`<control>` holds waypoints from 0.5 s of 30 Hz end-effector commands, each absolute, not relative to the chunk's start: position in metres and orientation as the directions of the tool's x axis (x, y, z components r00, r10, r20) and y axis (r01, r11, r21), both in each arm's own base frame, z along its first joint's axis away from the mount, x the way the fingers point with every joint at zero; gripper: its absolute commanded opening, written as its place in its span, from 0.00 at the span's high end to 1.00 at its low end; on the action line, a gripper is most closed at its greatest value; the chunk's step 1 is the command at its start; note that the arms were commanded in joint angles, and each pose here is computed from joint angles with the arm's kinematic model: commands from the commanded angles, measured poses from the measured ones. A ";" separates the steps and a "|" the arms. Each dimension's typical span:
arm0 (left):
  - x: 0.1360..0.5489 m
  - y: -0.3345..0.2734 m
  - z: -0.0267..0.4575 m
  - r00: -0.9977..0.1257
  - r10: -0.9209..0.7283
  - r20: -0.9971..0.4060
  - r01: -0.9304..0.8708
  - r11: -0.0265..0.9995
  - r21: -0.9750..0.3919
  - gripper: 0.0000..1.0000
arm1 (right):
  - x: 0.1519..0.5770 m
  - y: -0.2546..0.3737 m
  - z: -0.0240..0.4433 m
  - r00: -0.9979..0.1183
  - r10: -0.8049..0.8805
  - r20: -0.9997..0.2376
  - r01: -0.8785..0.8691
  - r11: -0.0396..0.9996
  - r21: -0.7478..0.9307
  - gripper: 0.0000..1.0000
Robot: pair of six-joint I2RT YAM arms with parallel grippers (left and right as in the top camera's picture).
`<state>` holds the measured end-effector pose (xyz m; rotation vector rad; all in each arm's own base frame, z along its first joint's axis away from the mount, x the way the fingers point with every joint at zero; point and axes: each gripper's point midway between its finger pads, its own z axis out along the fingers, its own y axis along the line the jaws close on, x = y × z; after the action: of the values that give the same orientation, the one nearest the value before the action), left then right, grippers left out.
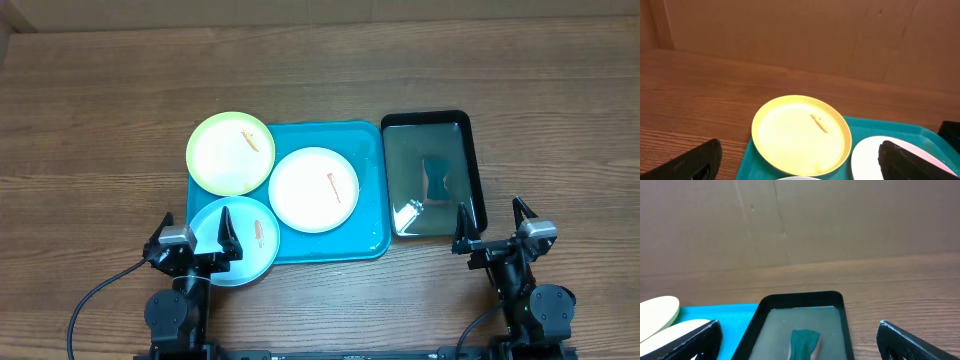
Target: Clean dirty plates on tray and stack at the side
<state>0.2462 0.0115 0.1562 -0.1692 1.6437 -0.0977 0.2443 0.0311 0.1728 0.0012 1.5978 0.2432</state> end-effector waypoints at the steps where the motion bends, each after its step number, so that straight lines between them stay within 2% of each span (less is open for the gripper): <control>1: 0.246 -0.003 0.161 -0.071 -0.227 -0.971 0.028 0.973 -0.230 0.00 | 0.244 0.034 0.171 -0.042 0.148 -0.988 -0.162 0.975 0.153 0.00; 4: 0.242 -0.020 0.173 -0.083 -0.229 -0.970 0.125 0.963 -0.238 0.00 | 0.244 0.034 0.172 -0.040 0.148 -0.988 -0.163 0.975 0.153 0.00; 7: 0.234 -0.022 0.196 -0.095 -0.293 -0.951 0.129 0.944 -0.304 0.00 | 0.244 0.034 0.172 -0.045 0.149 -0.988 -0.162 0.975 0.154 0.00; 11: 0.217 -0.021 0.247 -0.100 -0.298 -0.949 0.116 0.944 -0.308 0.00 | 0.238 0.033 0.191 -0.093 0.227 -0.969 -0.148 0.960 0.239 0.00; 15: 0.214 -0.025 0.280 -0.229 -0.294 -0.928 0.092 0.942 -0.321 0.00 | 0.236 0.033 0.235 -0.132 0.238 -0.962 -0.137 0.957 0.255 0.00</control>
<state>0.2149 -0.0173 0.2451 -0.1631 1.7300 -0.3150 0.2386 0.0308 0.1718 0.0638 1.7433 0.2839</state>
